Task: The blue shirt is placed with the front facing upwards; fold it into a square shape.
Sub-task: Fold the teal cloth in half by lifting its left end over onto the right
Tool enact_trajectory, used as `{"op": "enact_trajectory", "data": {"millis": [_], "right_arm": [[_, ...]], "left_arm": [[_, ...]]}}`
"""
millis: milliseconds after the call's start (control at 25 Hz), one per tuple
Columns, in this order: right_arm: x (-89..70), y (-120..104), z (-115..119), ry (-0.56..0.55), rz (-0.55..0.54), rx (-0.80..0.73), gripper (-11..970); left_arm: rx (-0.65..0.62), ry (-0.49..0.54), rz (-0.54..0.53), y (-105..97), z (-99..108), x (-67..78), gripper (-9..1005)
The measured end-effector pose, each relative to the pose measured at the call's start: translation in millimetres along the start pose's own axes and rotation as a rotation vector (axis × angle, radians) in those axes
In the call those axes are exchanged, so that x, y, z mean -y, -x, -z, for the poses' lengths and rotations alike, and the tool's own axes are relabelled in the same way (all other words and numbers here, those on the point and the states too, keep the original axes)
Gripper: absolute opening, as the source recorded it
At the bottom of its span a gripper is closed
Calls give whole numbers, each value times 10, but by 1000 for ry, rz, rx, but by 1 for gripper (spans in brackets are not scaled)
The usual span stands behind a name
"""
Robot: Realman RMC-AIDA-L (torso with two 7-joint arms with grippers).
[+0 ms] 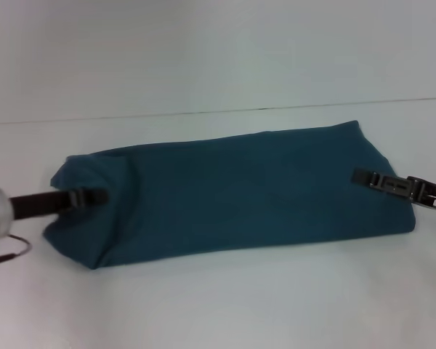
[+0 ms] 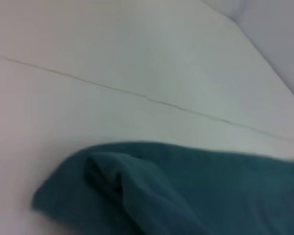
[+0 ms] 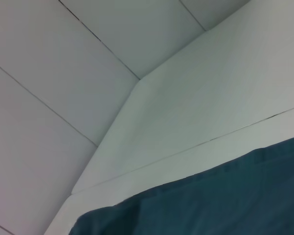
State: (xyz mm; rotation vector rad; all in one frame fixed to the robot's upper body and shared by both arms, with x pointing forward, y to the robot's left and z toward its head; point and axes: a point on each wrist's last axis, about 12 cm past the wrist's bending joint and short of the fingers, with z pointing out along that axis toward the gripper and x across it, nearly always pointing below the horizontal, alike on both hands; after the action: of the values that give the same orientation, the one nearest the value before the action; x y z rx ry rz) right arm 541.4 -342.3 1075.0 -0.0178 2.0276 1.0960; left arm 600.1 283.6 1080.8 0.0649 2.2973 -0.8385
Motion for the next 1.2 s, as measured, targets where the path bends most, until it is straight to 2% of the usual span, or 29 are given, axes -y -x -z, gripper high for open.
{"op": "enact_trajectory", "data": {"millis": [120, 320, 560, 800, 880, 1000, 1120, 1200], "right_arm": [[0, 0, 0, 0, 0, 0, 836], [0, 3, 3, 1, 1, -1, 836], [-1, 4, 4, 2, 1, -1, 836], [3, 12, 10, 0, 2, 1, 836], [3, 12, 9, -1, 1, 1, 836], [2, 11, 9, 0, 0, 0, 836], [-2, 9, 9, 4, -1, -1, 836], [-4, 7, 10, 5, -3, -2, 836]], "left_arm": [[71, 68, 118, 41, 170, -206, 81], [165, 126, 222, 104, 448, -467, 81], [189, 215, 265, 133, 681, -679, 81], [192, 314, 292, 164, 819, -812, 82], [192, 335, 304, 169, 837, -831, 82], [187, 298, 310, 182, 835, -786, 82], [208, 153, 325, 277, 865, -614, 82], [222, 0, 327, 376, 892, -419, 82]]}}
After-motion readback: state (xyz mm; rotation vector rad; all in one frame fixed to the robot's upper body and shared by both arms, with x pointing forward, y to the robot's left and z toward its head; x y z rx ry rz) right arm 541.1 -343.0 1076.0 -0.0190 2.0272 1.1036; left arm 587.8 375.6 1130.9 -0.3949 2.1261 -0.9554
